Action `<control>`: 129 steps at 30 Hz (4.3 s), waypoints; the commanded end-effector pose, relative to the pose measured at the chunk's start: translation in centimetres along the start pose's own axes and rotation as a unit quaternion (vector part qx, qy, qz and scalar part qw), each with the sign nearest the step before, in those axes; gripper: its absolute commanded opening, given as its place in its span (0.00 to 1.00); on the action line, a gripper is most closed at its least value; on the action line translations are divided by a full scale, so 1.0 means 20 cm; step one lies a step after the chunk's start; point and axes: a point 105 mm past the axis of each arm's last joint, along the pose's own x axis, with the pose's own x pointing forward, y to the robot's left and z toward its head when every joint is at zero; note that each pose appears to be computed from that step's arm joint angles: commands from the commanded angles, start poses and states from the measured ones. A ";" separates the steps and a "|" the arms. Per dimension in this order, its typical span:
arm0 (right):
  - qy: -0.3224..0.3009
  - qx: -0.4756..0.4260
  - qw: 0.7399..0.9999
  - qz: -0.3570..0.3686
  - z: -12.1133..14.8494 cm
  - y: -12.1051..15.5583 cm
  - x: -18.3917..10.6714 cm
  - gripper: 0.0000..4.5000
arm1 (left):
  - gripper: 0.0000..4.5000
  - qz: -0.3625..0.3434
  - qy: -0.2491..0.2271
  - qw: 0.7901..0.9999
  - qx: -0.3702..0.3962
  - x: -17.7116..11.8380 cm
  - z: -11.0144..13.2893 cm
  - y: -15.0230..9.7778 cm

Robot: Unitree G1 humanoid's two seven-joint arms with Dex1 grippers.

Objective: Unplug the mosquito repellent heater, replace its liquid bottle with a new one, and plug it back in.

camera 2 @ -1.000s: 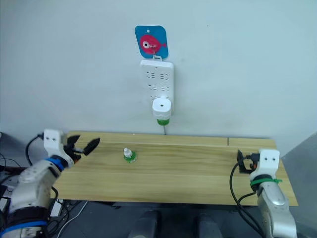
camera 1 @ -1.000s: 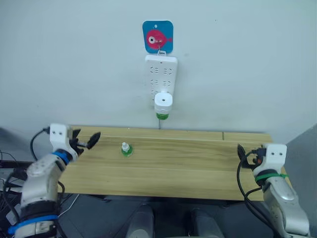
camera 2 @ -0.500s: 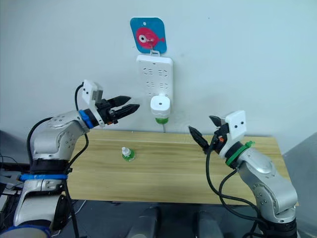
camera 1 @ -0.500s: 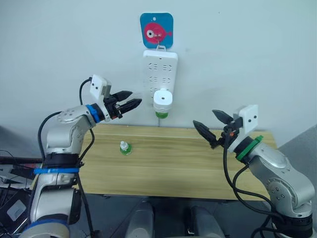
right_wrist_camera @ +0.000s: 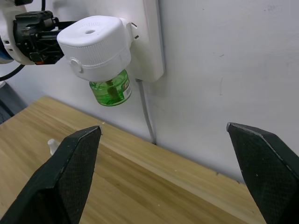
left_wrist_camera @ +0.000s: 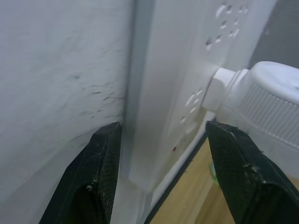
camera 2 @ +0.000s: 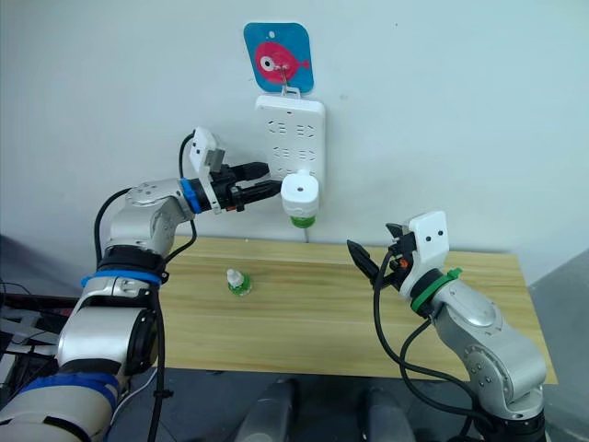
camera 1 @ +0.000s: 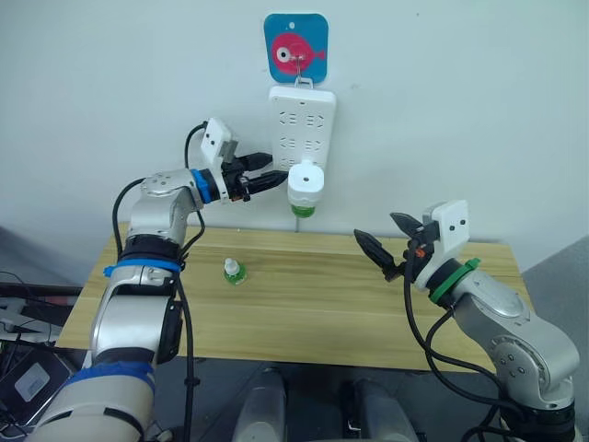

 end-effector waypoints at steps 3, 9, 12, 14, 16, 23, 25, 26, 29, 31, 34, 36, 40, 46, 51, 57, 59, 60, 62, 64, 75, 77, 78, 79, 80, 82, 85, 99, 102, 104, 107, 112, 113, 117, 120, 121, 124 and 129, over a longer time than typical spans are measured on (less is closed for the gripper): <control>-0.022 -0.008 1.000 -0.003 0.06 0.01 -0.03 1.00 | 0.65 -0.065 -0.015 0.997 0.041 0.08 0.12 -0.06; -0.017 -0.005 1.000 -0.008 0.05 0.01 -0.03 1.00 | 0.65 -0.102 -0.020 0.994 0.037 0.12 0.15 -0.11; -0.017 -0.004 1.000 -0.012 0.05 0.01 -0.03 1.00 | 0.61 -0.112 -0.021 0.993 0.036 0.12 0.14 -0.13; -0.016 -0.004 1.000 -0.014 0.05 0.01 -0.03 1.00 | 0.52 -0.112 -0.022 0.993 0.030 0.12 0.13 -0.12; -0.017 -0.005 1.000 -0.014 0.05 0.02 -0.02 1.00 | 0.39 -0.109 -0.024 0.993 0.026 0.11 0.14 -0.12; -0.022 -0.009 0.999 -0.035 0.08 0.08 0.06 1.00 | 0.29 -0.103 -0.041 0.994 0.015 0.15 0.17 -0.12; -0.032 -0.013 0.998 -0.053 0.11 0.09 0.12 1.00 | 0.29 -0.103 -0.038 0.994 0.017 0.16 0.16 -0.13; -0.034 -0.014 0.998 -0.058 0.12 0.09 0.13 1.00 | 0.29 -0.103 -0.038 0.994 0.017 0.16 0.16 -0.13; -0.048 -0.021 0.995 -0.084 0.16 0.08 0.19 1.00 | 0.29 -0.105 -0.038 0.994 0.018 0.17 0.15 -0.13; -0.057 -0.024 0.994 -0.088 0.19 0.08 0.22 1.00 | 0.29 -0.105 -0.039 0.994 0.019 0.17 0.15 -0.13; -0.066 -0.027 0.994 -0.088 0.22 0.09 0.25 1.00 | 0.29 -0.105 -0.038 0.994 0.020 0.17 0.15 -0.14; -0.071 -0.031 0.993 -0.085 0.24 0.10 0.26 1.00 | 0.29 -0.106 -0.039 0.993 0.020 0.17 0.15 -0.14; -0.081 -0.040 0.993 -0.082 0.27 0.10 0.30 1.00 | 0.29 -0.105 -0.038 0.993 0.022 0.18 0.14 -0.14; -0.089 -0.053 0.992 -0.078 0.30 0.11 0.34 1.00 | 0.29 -0.103 -0.037 0.994 0.025 0.18 0.13 -0.14; -0.096 -0.055 0.991 -0.074 0.31 0.12 0.35 0.71 | 0.29 -0.101 -0.036 0.994 0.025 0.18 0.13 -0.14; -0.098 -0.073 0.990 -0.070 0.32 0.12 0.32 0.67 | 0.29 -0.092 -0.031 0.995 0.026 0.18 0.12 -0.13; -0.098 -0.088 0.989 -0.071 0.33 0.11 0.29 0.67 | 0.29 -0.088 -0.030 0.995 0.025 0.18 0.12 -0.12; -0.097 -0.097 0.988 -0.072 0.34 0.11 0.27 0.67 | 0.29 -0.086 -0.030 0.996 0.022 0.18 0.11 -0.12; -0.096 -0.116 0.986 -0.076 0.35 0.10 0.23 0.67 | 0.29 -0.081 -0.030 0.996 0.020 0.18 0.11 -0.11; -0.095 -0.124 0.985 -0.078 0.35 0.10 0.20 0.67 | 0.29 -0.076 -0.030 0.996 0.017 0.17 0.11 -0.10; -0.088 -0.123 0.985 -0.084 0.36 0.10 0.15 0.67 | 0.29 -0.049 -0.036 0.998 0.022 0.16 0.11 -0.06; -0.088 -0.115 0.985 -0.095 0.35 0.07 0.14 0.67 | 0.37 -0.044 -0.041 0.998 0.019 0.15 0.12 -0.05; -0.087 -0.112 0.985 -0.102 0.35 0.05 0.13 0.67 | 0.46 -0.040 -0.044 0.998 0.018 0.14 0.12 -0.05; -0.086 -0.109 0.985 -0.107 0.34 0.04 0.12 0.67 | 0.51 -0.038 -0.045 0.998 0.017 0.13 0.12 -0.04; -0.085 -0.105 0.984 -0.113 0.33 0.02 0.12 0.67 | 0.57 -0.036 -0.045 0.998 0.016 0.12 0.12 -0.04; -0.084 -0.095 0.984 -0.127 0.32 -0.02 0.10 0.67 | 0.72 -0.026 -0.040 0.999 0.015 0.09 0.10 -0.02; -0.083 -0.087 0.983 -0.140 0.30 -0.07 0.09 0.67 | 0.92 -0.012 -0.032 0.999 0.016 0.03 0.07 0.00; -0.083 0.072 0.975 -0.192 0.15 -0.31 0.02 0.67 | 0.99 0.055 -0.018 0.998 0.020 -0.28 -0.05 -0.13; -0.099 0.175 0.960 -0.197 0.13 -0.37 0.00 0.67 | 0.99 0.040 -0.043 0.997 0.049 -0.26 -0.01 -0.32; -0.109 0.255 0.943 -0.184 0.10 -0.38 -0.02 0.67 | 0.99 0.002 -0.059 0.997 0.054 -0.20 0.00 -0.50; -0.120 0.341 0.920 -0.148 0.09 -0.36 -0.03 0.67 | 0.99 -0.030 -0.085 0.996 0.024 -0.10 0.00 -0.68; -0.139 0.422 0.892 -0.084 0.15 -0.31 -0.03 0.67 | 0.99 -0.048 -0.110 0.993 -0.013 0.14 -0.10 -0.82; -0.137 0.428 0.890 -0.080 0.16 -0.30 -0.03 0.67 | 0.99 -0.048 -0.115 0.992 -0.014 0.19 -0.11 -0.83; -0.133 0.436 0.888 -0.065 0.19 -0.25 -0.04 0.67 | 0.99 -0.031 -0.147 0.988 -0.025 0.33 -0.08 -0.83; -0.123 0.438 0.889 -0.060 0.19 -0.21 -0.04 0.67 | 0.99 -0.026 -0.163 0.986 -0.017 0.38 -0.06 -0.83; -0.121 0.440 0.888 -0.059 0.18 -0.21 -0.04 0.67 | 0.99 -0.027 -0.167 0.986 -0.017 0.40 -0.05 -0.84; -0.119 0.444 0.887 -0.055 0.19 -0.18 -0.05 0.67 | 0.99 -0.035 -0.174 0.984 -0.019 0.43 -0.05 -0.85; -0.124 0.452 0.881 -0.062 0.19 -0.17 -0.05 0.67 | 0.99 -0.040 -0.180 0.983 -0.019 0.45 -0.05 -0.85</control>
